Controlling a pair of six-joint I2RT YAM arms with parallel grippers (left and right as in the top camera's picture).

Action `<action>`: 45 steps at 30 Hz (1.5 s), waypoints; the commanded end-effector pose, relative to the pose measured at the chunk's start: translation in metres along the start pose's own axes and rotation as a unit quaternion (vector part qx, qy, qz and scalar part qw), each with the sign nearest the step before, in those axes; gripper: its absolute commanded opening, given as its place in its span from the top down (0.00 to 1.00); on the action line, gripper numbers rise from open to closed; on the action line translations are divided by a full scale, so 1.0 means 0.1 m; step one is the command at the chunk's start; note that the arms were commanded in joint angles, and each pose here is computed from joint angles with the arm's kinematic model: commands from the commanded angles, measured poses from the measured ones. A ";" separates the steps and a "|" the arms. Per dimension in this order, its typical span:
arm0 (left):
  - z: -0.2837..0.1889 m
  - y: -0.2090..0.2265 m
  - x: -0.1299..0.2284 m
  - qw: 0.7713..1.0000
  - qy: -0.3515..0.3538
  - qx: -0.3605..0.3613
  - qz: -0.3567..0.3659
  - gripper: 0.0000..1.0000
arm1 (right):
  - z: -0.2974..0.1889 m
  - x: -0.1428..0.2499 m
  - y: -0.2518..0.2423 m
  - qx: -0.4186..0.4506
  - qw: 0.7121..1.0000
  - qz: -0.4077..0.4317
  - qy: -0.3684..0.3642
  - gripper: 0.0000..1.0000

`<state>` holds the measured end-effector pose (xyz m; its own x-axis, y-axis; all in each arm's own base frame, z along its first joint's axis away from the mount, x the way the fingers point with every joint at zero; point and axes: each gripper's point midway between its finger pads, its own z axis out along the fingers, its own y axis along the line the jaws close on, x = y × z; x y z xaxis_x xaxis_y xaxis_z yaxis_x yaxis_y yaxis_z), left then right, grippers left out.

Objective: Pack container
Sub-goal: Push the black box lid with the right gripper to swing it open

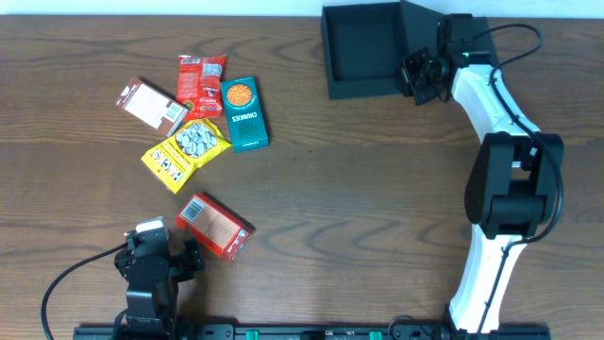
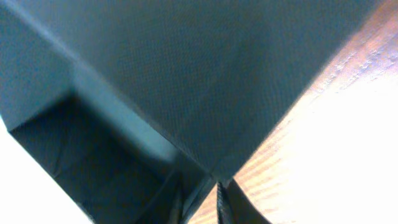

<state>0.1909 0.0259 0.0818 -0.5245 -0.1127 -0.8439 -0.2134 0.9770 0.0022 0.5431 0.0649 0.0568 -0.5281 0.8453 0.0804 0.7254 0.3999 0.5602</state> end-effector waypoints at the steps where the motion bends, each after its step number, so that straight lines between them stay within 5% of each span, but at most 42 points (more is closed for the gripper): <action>1: 0.02 0.02 0.02 1.000 0.000 -0.007 -0.006 0.05 | 0.07 -0.02 -0.26 0.047 0.998 -0.046 0.003 0.89; 16: 0.02 0.02 0.02 1.000 0.000 -0.007 -0.006 0.05 | -0.54 0.21 -0.58 0.216 0.951 -0.216 0.043 0.91; 25: 0.02 0.02 0.02 1.000 0.000 -0.007 -0.006 0.05 | -0.58 0.66 -0.35 0.242 0.864 -0.435 0.070 0.85; 28: 0.02 0.02 0.02 1.000 0.000 -0.006 -0.006 0.05 | -0.58 0.76 -0.36 0.271 0.845 -0.458 0.055 0.65; 30: 0.02 0.02 0.02 1.000 0.000 -0.007 -0.006 0.05 | -0.57 0.83 -0.36 0.273 0.846 -0.455 0.057 0.59; 37: 0.02 0.02 0.02 1.000 0.000 -0.007 -0.006 0.05 | -0.72 1.01 -0.61 0.316 0.900 -0.292 0.074 0.69; 45: 0.02 0.02 0.02 1.000 0.000 -0.006 -0.006 0.05 | -0.75 1.06 -0.67 0.328 0.919 -0.210 0.066 0.64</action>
<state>0.1909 0.0259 0.0818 -0.5245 -0.1127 -0.8439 -0.2134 0.9770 0.0022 0.4010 0.1001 0.0902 -0.8848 0.4556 0.0977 0.4518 0.8902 -0.0590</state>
